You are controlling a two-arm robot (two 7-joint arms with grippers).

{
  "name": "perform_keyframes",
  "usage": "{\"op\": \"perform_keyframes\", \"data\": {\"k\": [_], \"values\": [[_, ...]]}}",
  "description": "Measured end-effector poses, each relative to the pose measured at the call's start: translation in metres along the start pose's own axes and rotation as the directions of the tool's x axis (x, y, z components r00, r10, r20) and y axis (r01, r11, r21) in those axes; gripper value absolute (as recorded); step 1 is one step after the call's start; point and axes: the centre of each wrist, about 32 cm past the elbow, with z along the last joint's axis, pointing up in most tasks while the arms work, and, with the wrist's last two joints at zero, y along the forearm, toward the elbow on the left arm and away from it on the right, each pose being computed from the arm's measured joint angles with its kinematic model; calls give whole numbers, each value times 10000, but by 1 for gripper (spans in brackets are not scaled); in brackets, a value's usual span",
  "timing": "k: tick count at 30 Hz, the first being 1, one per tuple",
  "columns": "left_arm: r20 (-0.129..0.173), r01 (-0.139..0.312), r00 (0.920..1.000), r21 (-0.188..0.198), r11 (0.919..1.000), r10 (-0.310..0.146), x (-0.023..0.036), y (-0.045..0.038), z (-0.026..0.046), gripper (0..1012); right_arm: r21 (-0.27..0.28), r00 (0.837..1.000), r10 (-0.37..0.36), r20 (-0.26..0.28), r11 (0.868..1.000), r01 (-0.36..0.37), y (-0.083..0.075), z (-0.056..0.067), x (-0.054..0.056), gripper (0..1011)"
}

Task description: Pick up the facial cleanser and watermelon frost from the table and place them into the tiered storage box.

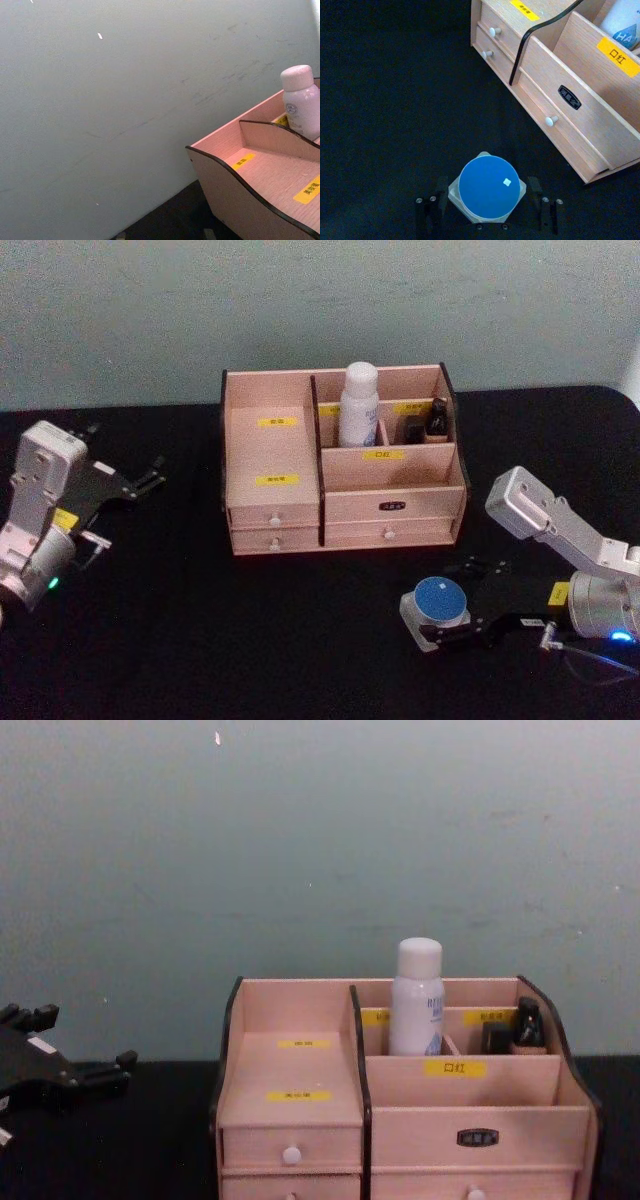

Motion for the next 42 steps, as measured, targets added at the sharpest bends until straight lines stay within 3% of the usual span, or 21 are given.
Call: {"op": "perform_keyframes", "data": {"k": [42], "values": [[0,0,10000,-1,10000,0,0,0,0,1001,13,10000,-27,26,10000,27,-44,-14,-5,1000]]}}
